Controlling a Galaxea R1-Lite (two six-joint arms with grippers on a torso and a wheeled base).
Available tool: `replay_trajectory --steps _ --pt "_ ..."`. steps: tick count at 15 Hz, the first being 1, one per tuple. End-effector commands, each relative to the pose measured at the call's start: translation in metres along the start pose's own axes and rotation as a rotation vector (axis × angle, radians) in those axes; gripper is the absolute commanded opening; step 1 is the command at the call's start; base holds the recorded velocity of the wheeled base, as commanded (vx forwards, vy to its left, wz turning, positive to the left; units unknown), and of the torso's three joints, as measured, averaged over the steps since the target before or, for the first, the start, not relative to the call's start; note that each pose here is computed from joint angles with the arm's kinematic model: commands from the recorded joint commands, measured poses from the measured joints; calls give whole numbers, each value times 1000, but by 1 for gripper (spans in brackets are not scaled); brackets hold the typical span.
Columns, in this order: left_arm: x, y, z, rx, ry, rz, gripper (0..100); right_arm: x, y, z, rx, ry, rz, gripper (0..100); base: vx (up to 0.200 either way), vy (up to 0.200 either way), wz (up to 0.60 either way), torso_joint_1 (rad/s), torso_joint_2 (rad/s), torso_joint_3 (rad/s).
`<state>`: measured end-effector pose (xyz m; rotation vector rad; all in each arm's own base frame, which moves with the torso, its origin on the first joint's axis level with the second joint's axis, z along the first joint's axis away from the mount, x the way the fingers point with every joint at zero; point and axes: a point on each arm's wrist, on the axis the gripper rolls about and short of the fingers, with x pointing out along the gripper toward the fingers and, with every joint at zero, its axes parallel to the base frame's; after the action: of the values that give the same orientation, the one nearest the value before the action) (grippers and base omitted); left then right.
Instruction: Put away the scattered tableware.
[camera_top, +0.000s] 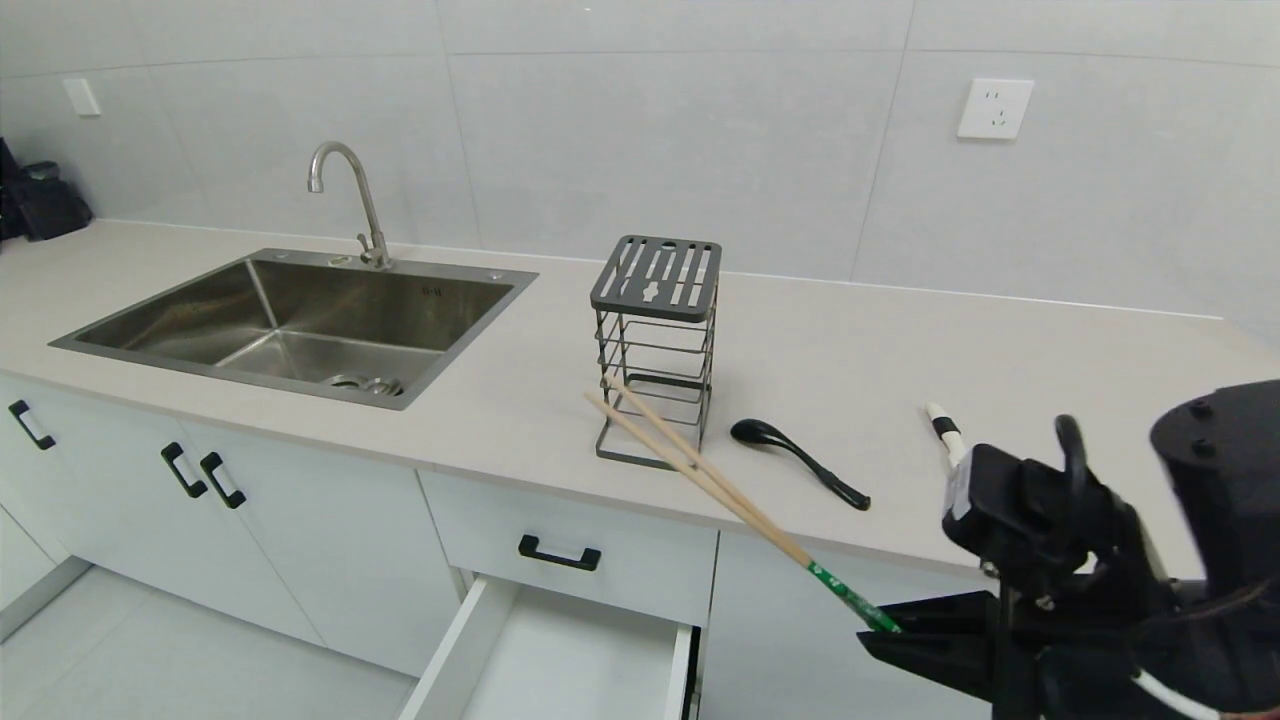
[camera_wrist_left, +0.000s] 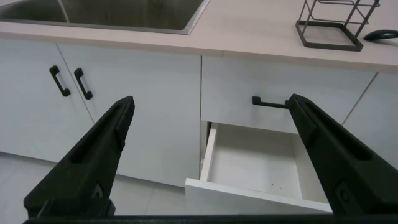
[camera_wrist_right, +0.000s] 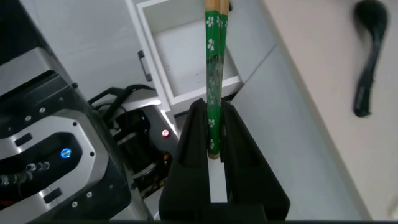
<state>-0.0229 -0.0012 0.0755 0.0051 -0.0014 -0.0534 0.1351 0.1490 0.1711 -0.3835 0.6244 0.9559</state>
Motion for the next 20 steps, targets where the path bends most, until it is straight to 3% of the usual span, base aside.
replay_trajectory --steps 1,6,10,20 --pt "0 0 0 -1 1 0 100 26 11 1 -34 69 59 0 0 0 0 0 0 0" --pt "0 0 0 -1 1 0 100 66 17 4 -68 41 98 0 0 0 0 0 0 0" --pt "0 0 0 1 1 0 100 93 20 8 -108 83 112 0 0 0 0 0 0 0" --pt "0 0 0 -1 1 0 100 132 28 25 -110 92 181 0 0 0 0 -34 65 33"
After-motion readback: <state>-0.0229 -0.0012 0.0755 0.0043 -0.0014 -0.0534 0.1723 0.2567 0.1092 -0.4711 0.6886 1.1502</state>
